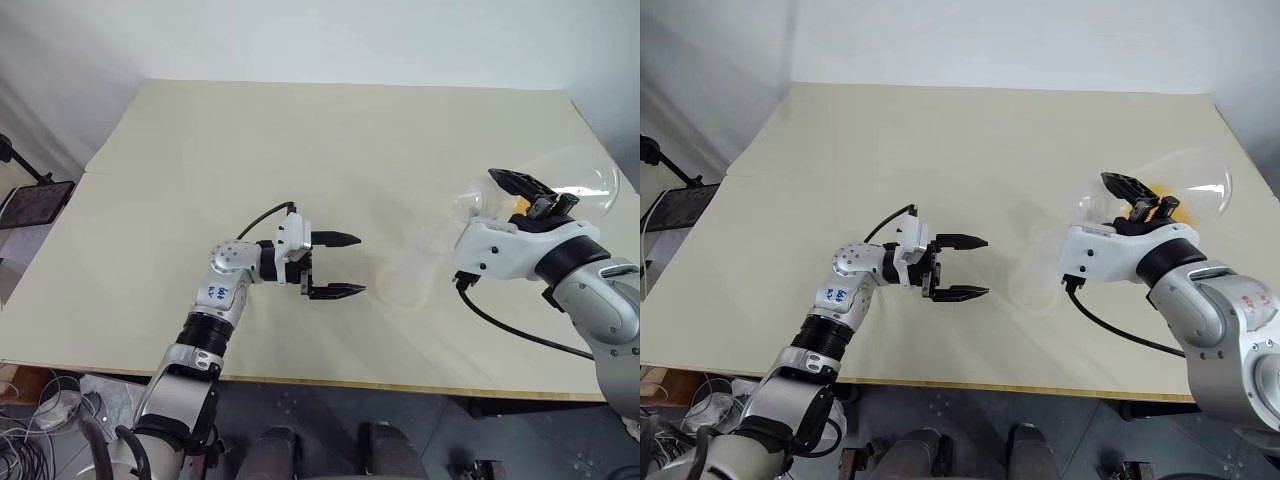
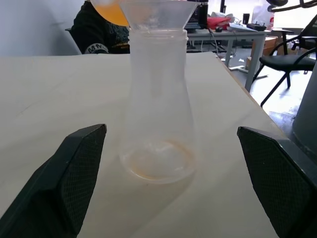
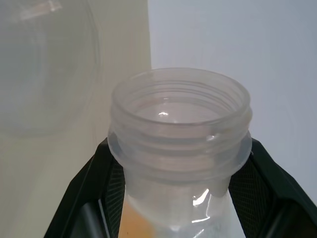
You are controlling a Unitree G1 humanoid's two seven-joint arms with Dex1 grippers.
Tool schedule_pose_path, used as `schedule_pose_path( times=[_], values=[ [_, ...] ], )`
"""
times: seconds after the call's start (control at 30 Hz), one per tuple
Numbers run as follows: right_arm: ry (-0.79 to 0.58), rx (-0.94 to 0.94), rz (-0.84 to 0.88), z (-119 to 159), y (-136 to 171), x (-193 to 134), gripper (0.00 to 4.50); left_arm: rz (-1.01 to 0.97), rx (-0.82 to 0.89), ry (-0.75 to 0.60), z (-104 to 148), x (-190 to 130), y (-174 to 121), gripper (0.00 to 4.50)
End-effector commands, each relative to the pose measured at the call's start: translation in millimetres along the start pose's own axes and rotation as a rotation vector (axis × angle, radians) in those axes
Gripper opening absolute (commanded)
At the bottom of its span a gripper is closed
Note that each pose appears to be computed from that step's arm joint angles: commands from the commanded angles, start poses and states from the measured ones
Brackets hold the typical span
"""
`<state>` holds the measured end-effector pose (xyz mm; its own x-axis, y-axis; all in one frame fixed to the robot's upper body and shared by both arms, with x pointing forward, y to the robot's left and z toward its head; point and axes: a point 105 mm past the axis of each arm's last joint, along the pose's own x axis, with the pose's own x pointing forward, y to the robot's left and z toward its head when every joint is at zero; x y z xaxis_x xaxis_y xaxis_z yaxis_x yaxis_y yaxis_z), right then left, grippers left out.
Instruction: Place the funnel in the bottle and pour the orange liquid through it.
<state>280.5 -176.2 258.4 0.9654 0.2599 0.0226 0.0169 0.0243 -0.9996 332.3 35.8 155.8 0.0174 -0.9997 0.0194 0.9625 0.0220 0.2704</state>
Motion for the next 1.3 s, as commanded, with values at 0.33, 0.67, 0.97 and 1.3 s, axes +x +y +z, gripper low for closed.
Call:
schedule_pose_path(
  times=[0.33, 0.67, 0.97, 1.3],
  values=[
    [-0.029, -0.141, -0.039, 4.9, -3.7, -1.4, 2.43, 0.0, 0.033, -0.03, 9.0, 3.1, 3.2, 4.5],
    [-0.046, -0.206, -0.049, 5.3, -4.8, 0.7, 2.43, 0.005, 0.03, -0.028, 8.2, 1.9, 3.4, 4.5],
    [-0.046, -0.244, -0.054, 4.5, -7.1, 0.4, 2.43, 0.006, 0.03, -0.027, 7.7, 1.5, 3.2, 4.5],
    [-0.055, -0.284, -0.054, 4.4, -8.7, -0.8, 2.43, 0.004, 0.03, -0.03, 7.6, 2.5, 3.2, 4.5]
  ],
)
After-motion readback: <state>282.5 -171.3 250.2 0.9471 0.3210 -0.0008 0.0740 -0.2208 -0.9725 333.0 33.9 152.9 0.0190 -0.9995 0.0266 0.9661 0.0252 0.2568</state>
